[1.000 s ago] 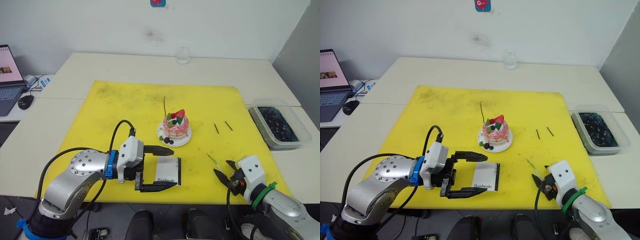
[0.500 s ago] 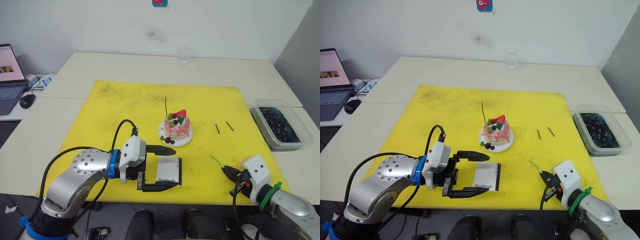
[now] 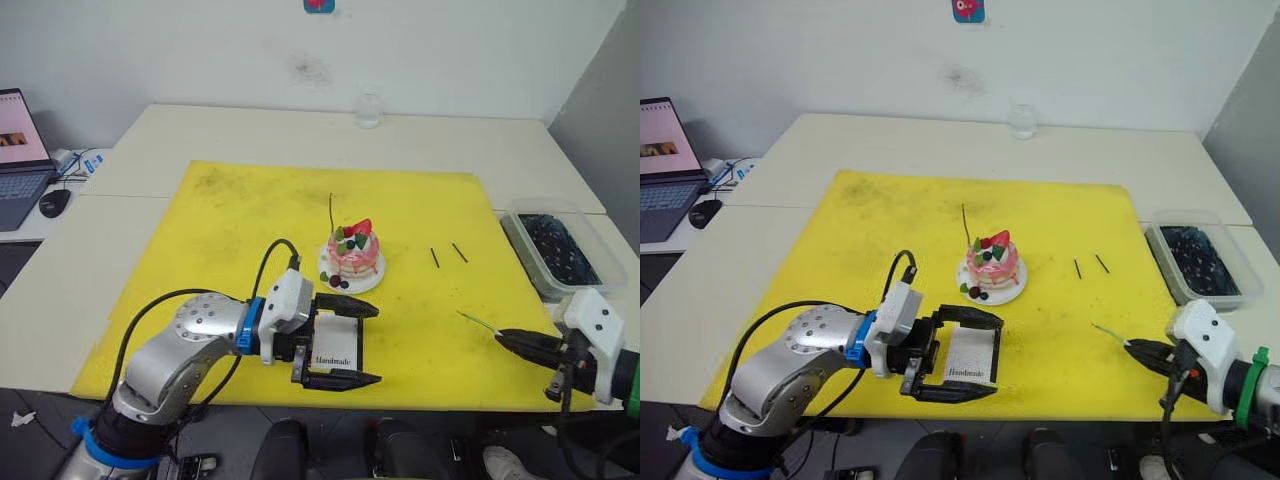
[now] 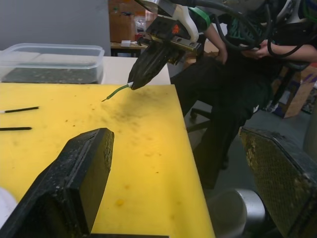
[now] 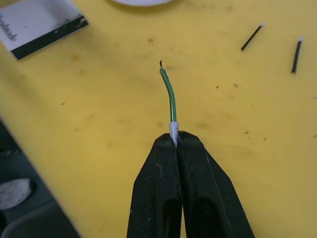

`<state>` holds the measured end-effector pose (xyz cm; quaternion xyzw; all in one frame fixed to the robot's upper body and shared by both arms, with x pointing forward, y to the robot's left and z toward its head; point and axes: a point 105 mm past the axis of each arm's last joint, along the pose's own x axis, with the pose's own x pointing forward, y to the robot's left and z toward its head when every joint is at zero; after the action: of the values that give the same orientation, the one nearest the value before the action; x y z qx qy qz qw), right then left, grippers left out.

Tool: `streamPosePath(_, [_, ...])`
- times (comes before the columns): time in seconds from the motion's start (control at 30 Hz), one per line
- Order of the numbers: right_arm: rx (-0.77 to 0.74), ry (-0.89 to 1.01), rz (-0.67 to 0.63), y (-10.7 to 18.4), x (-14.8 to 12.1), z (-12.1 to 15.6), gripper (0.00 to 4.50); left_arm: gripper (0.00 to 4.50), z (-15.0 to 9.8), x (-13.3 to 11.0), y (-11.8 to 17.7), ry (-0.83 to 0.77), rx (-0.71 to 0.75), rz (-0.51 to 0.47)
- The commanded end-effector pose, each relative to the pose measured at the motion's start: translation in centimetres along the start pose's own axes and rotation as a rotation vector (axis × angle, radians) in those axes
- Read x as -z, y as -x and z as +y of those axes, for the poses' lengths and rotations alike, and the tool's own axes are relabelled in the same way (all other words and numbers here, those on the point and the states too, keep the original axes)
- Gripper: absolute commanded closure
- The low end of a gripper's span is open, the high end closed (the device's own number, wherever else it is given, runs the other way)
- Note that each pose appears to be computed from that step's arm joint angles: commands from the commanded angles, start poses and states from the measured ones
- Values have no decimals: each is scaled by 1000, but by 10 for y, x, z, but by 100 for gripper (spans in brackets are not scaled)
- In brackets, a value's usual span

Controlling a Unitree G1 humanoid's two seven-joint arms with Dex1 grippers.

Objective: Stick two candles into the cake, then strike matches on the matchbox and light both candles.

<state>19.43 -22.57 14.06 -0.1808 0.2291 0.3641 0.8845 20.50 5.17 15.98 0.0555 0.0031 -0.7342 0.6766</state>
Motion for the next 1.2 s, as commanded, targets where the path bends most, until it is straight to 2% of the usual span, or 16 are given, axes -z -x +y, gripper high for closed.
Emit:
streamPosePath(0.03, [13, 63, 39, 12, 7, -11, 447, 0, -8, -10, -10, -68, 41, -3])
streamPosePath(0.23, [65, 40, 71, 27, 31, -19, 447, 0, -5, -15, -20, -137, 58, 37])
streamPosePath(0.33, [75, 8, 79, 32, 44, -21, 447, 0, -6, -19, -28, -131, 63, 4])
streamPosePath(0.43, [70, -4, 89, 34, 53, -21, 447, 0, -10, -14, -30, -142, 90, 21])
streamPosePath(1.0, [33, -77, 102, 19, 68, -12, 447, 0, -3, -19, -37, -144, 107, -9])
streamPosePath(1.13, [25, -80, 109, 18, 70, -12, 353, 0, -7, -20, -38, -130, 144, -23])
streamPosePath(1.2, [23, -77, 104, 19, 67, -12, 284, 0, -7, -19, -37, -139, 151, -16])
